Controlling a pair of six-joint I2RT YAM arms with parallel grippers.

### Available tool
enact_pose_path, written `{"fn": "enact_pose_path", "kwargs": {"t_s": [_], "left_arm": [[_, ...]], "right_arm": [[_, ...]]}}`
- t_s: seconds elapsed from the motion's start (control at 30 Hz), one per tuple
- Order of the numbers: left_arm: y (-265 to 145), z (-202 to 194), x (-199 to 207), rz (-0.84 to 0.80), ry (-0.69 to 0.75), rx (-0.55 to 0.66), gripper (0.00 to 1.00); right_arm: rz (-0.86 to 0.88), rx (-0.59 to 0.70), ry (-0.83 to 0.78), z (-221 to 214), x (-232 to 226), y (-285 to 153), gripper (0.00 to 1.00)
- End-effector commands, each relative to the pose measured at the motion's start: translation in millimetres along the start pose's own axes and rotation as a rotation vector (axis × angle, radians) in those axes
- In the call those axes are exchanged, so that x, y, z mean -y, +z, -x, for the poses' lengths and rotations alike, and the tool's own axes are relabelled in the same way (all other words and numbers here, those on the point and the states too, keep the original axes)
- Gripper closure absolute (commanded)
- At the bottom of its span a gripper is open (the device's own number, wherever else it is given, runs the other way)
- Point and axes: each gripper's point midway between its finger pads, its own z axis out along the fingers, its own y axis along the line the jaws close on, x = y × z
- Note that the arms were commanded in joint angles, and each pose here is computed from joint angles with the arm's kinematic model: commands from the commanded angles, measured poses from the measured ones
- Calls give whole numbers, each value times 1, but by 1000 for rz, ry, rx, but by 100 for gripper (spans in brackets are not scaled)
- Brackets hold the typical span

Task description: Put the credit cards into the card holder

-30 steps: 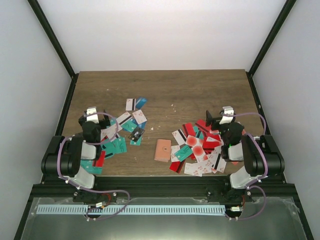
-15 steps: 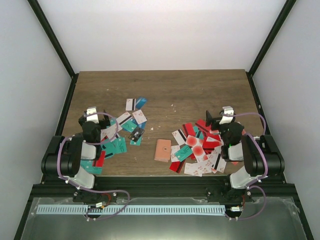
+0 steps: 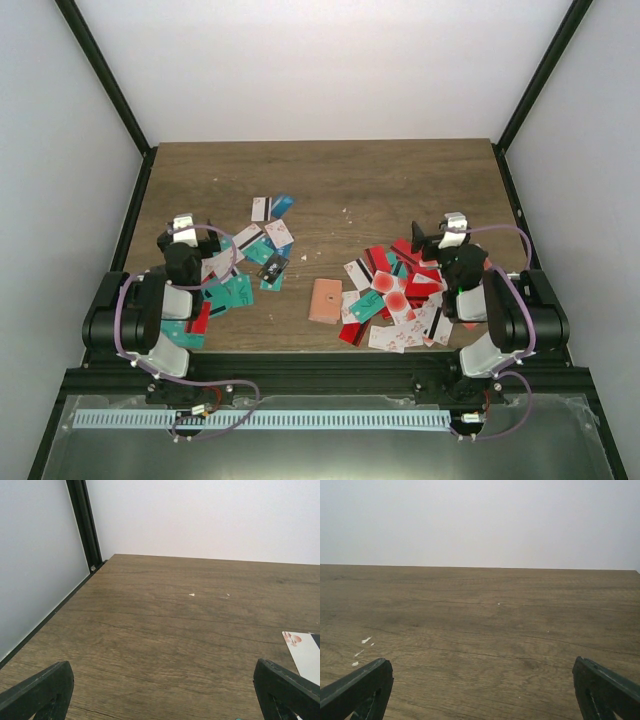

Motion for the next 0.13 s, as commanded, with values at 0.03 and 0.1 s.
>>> {"fn": "enact_pose_path", "kwargs": {"t_s": [0.03, 0.1], "left_arm": [[2, 17, 3, -11, -13, 60, 0], [2, 16, 3, -10, -13, 59, 0]], "right_arm": [[-11, 28, -5, 10, 5, 3, 0], [-13, 35, -6, 11, 5, 1, 0]]}}
